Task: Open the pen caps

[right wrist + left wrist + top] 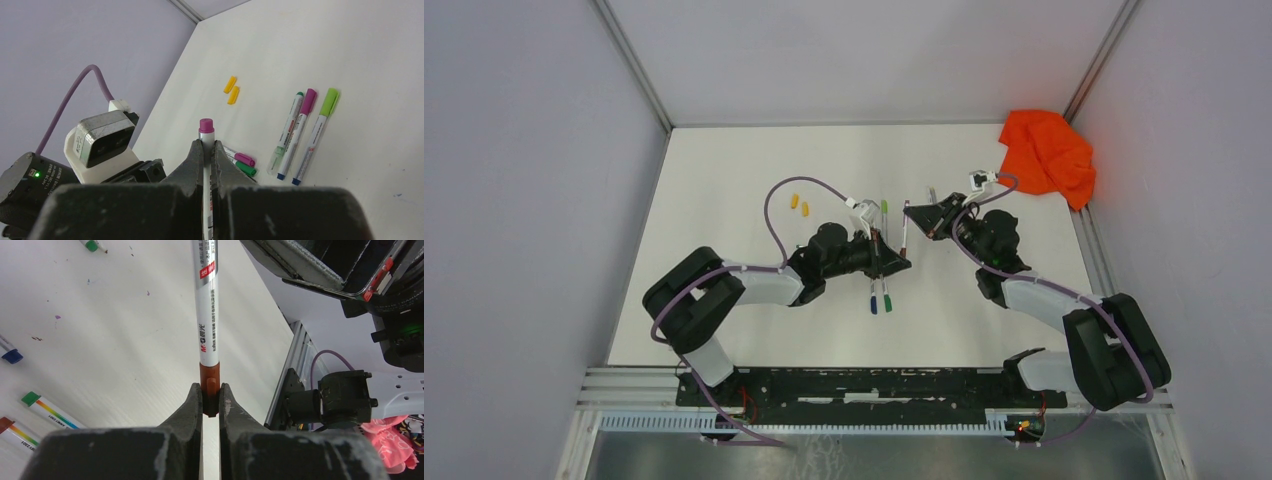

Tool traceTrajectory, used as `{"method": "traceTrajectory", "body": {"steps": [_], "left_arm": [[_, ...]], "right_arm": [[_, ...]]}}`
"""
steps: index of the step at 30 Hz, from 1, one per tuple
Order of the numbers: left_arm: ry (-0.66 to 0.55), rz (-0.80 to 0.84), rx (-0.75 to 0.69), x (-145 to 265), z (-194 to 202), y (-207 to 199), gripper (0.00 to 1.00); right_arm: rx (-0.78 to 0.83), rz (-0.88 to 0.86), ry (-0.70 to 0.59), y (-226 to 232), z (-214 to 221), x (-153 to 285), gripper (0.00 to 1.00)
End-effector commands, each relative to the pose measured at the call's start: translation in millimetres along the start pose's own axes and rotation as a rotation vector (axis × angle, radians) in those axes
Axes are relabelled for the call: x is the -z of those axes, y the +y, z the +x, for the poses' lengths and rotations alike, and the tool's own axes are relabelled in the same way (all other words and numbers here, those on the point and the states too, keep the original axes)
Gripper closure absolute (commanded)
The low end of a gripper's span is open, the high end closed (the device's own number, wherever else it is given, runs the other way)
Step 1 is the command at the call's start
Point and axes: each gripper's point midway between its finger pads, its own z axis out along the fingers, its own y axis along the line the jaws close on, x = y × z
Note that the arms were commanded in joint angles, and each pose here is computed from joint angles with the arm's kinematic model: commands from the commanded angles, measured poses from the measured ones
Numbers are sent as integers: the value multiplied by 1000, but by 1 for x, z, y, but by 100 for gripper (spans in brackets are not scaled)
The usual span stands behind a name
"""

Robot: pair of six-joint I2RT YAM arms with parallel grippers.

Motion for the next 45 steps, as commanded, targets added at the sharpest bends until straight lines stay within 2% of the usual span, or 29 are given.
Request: {"method": "traceTrajectory", "body": {"steps": [1,6,10,12,15,19,25,28,30,31,35,39,45], "left_arm": [[-35,46,-39,-1,-17,-20,98],[-26,56,-74,4,-19,-24,98],[-2,51,-103,8,-17,-26,98],[7,52,-109,8,-17,-27,98],[14,52,-107,7,-17,-28,98],[15,59,-106,5,-19,-30,98],[25,49,-95,2,-18,-28,98],[28,36,-86,-1,-19,-25,98],[25,13,-77,-3,-21,-22,98],[21,-8,-72,-3,-22,-19,98],[22,-100,-60,0,-21,-3,98],[38,-170,-55,5,-14,12,98],[47,-171,-79,20,1,18,98]], "right_arm": [[34,-49,-21,10,-6,5,100],[102,-56,33,8,3,7,99],[172,-57,85,7,9,8,81],[191,-52,99,6,10,9,76],[212,-48,115,4,12,10,72],[219,-43,133,0,18,12,70],[231,-37,147,-2,20,11,74],[228,-36,156,-3,22,9,86],[233,-30,165,-4,23,8,98],[240,-26,170,-6,24,7,100],[286,26,135,-13,13,4,100],[344,70,55,-14,-18,-7,100],[282,68,-104,-15,-73,-15,100]]}}
